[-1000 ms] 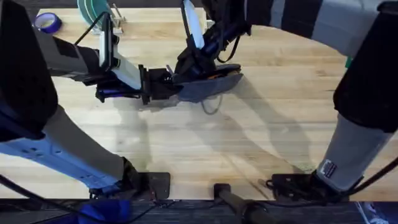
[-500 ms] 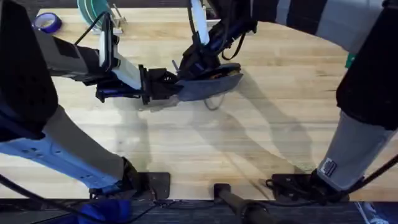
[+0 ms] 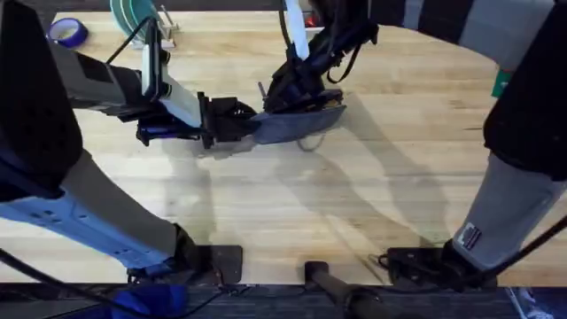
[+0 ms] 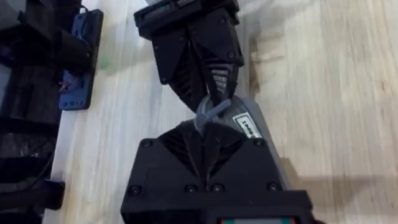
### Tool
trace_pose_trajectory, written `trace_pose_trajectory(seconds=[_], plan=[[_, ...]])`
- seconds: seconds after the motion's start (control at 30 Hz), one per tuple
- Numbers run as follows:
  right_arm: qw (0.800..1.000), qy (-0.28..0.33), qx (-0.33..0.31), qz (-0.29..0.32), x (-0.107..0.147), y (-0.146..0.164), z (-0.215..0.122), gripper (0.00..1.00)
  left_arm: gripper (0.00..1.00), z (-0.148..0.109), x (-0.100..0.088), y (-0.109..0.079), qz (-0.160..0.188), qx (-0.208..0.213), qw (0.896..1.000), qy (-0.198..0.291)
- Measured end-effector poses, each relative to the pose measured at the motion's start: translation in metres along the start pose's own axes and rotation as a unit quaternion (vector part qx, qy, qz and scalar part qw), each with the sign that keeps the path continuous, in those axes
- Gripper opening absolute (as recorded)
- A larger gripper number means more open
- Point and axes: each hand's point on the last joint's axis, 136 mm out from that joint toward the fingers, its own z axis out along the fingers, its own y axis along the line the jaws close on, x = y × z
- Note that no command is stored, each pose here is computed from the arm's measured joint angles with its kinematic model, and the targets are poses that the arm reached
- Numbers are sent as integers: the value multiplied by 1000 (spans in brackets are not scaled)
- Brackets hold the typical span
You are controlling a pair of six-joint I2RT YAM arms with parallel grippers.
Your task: Unzip the bag, pick up the pens from the table one at a time and place them inside, then zip the bag closed.
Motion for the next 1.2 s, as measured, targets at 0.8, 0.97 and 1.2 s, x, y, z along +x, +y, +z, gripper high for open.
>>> trace_pose_trajectory(seconds=[0.8, 0.97, 1.2], plan=[[998, 14, 19, 61, 27, -14, -28, 33, 44, 0, 0, 0, 1, 0, 1000, 0], [997, 24, 27, 67, 32, -18, -31, 33, 44, 0, 0, 0, 1, 0, 1000, 1], [996, 34, 40, 73, 39, -23, -36, 33, 44, 0, 0, 0, 1, 0, 1000, 1]])
